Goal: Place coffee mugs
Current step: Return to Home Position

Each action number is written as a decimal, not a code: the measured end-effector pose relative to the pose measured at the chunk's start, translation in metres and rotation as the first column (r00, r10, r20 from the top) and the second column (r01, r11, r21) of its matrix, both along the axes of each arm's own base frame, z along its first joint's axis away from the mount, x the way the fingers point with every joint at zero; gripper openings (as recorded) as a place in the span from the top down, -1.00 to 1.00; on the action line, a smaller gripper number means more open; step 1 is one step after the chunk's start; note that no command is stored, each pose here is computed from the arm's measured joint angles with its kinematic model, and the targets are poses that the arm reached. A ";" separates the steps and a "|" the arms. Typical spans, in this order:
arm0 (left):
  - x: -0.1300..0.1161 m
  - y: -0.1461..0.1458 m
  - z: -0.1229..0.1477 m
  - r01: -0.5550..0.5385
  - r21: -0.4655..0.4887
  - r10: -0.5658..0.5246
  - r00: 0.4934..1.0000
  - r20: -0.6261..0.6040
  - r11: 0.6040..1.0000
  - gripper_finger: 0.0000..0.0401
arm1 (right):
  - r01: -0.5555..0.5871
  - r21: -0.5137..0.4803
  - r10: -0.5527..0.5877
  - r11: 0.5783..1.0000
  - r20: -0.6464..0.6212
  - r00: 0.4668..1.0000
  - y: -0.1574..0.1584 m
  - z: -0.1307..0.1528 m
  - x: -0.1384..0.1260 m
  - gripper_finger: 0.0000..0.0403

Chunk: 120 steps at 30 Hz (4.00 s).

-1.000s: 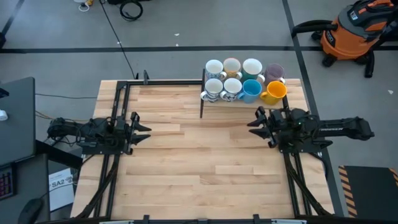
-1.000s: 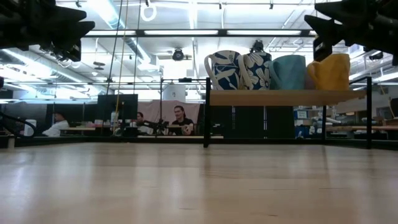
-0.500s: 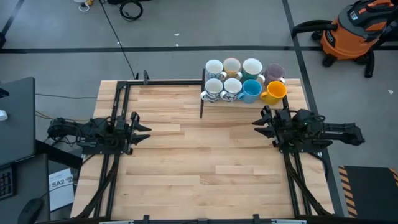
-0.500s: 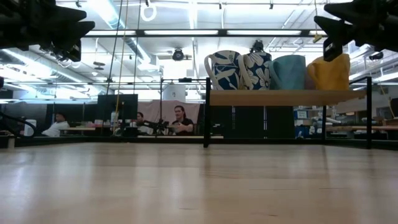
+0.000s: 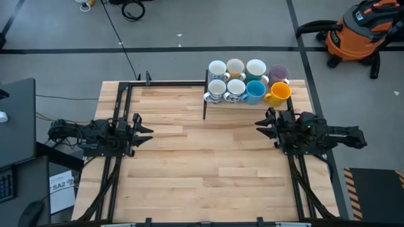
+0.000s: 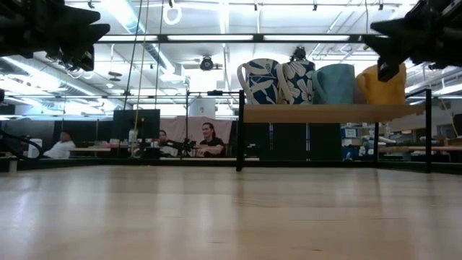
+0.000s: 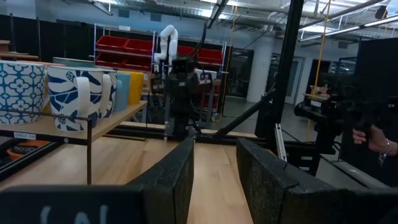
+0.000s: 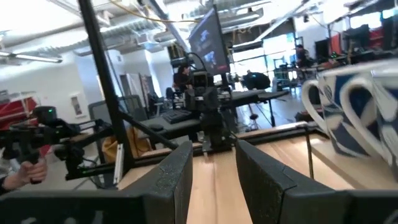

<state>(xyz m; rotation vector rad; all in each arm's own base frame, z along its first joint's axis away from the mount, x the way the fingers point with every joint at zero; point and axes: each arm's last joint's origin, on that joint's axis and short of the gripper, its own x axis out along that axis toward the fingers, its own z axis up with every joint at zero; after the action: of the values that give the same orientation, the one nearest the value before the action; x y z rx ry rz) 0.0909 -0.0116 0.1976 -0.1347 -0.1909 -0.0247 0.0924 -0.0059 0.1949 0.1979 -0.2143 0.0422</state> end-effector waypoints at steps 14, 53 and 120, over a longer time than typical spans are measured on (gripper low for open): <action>0.000 0.000 0.001 0.000 -0.002 0.000 1.000 0.011 1.000 0.36 | 0.117 -0.013 -0.118 0.993 -0.147 0.982 -0.004 -0.023 0.004 0.36; 0.000 0.000 -0.002 -0.006 0.039 0.007 1.000 -0.021 0.999 0.36 | 0.155 -0.065 -0.165 0.986 -0.195 0.967 -0.005 -0.028 0.005 0.36; 0.005 0.001 -0.024 -0.058 0.162 0.076 0.991 -0.107 0.985 0.36 | 0.155 -0.064 -0.165 0.986 -0.191 0.968 -0.005 -0.027 0.005 0.36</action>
<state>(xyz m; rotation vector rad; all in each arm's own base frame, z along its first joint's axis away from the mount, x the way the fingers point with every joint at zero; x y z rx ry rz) 0.0961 -0.0111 0.1731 0.0296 -0.0802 0.0351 0.0973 -0.0108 0.1676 0.1343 -0.0325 -0.1321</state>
